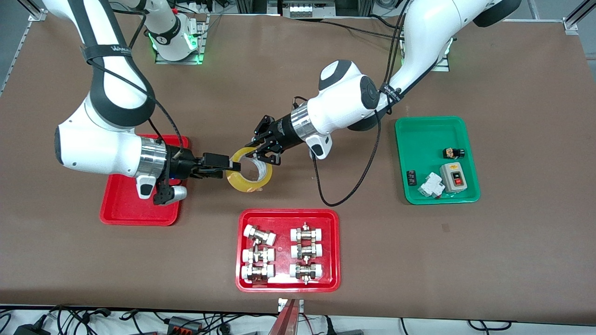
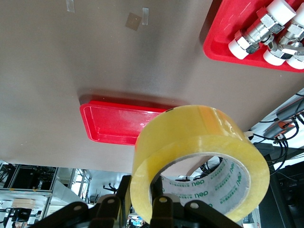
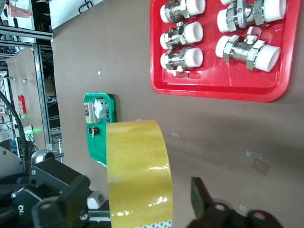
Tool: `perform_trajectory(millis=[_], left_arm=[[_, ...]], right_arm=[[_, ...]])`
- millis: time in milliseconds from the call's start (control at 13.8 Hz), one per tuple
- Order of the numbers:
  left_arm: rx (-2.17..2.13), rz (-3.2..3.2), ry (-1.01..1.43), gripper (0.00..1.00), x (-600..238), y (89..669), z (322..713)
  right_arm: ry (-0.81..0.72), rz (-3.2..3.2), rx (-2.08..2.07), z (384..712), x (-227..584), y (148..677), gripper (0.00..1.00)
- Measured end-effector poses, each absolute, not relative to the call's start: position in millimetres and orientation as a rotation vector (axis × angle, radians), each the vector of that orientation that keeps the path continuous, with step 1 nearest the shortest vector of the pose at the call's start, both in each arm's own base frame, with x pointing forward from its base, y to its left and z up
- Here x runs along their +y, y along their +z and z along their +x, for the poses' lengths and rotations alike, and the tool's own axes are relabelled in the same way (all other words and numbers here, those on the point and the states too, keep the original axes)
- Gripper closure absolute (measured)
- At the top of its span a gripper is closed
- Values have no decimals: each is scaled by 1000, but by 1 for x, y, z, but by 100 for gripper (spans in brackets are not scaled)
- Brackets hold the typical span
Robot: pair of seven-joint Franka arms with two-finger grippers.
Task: Left arm passes tape to right arm into tray
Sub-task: 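Open the left gripper and withdraw while the right gripper holds the tape, then lower the tape into the empty red tray and open the right gripper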
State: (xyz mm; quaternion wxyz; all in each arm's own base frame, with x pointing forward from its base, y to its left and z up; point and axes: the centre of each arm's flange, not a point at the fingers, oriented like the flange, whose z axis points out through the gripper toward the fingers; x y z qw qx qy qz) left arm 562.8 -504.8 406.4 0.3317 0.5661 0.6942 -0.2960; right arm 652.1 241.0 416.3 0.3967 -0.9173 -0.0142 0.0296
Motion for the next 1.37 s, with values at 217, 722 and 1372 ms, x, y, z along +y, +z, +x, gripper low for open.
perform_trajectory(millis=[217,722,1372], left_arm=[[1815,1479,-774,78,-505,406,563],[1872,1410,-783,72,-498,409,572],[1928,1384,-552,0,-409,419,643]], right_arm=[[65,-2327,-35,652,244,415,30],[34,-2325,-47,657,241,423,44],[36,-2318,-22,676,143,415,46]])
